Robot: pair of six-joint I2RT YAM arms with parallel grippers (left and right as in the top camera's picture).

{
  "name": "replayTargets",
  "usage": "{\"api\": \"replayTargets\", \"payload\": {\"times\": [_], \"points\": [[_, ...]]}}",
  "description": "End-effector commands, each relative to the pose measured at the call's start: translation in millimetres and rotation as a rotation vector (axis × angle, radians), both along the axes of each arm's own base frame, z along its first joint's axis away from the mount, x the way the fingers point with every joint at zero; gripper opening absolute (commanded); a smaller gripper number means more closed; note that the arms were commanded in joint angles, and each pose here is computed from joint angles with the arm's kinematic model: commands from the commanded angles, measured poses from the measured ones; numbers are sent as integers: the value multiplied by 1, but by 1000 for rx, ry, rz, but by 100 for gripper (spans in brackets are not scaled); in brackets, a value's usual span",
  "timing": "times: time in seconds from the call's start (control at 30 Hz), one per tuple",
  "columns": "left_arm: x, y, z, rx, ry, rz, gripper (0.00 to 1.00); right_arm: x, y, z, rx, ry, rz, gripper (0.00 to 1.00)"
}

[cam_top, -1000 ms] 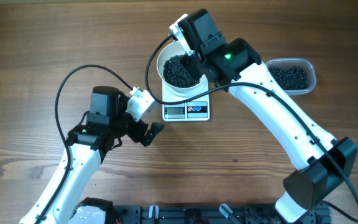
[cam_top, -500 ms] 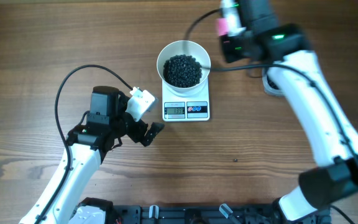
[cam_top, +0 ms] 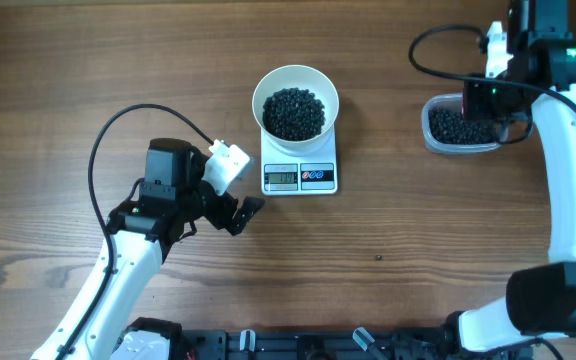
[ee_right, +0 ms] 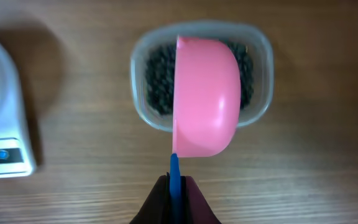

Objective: Scoop item into bowl and weigh 150g on scale
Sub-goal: 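Return the empty pink scoop to the bean tub with the right gripper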

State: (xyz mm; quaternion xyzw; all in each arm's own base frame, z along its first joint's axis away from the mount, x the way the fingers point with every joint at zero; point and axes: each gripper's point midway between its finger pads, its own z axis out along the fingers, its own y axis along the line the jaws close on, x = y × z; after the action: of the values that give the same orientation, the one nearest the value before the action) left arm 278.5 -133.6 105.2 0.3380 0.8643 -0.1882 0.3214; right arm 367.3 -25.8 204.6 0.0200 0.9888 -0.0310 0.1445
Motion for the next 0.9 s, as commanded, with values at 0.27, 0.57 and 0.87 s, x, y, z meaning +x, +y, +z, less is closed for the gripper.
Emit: {"api": "replayTargets", "payload": {"times": [0.27,0.57,0.87], "points": [[-2,-1,-2,-13,13,-3,100,8,-40,-75,-194,212,-39,4],[-3,-1,-2,-13,13,-3,100,12,-52,-116,-260,313,-38,4],[-3,-1,-2,-13,13,-3,100,18,-5,-126,-1,299,136,4]]}}
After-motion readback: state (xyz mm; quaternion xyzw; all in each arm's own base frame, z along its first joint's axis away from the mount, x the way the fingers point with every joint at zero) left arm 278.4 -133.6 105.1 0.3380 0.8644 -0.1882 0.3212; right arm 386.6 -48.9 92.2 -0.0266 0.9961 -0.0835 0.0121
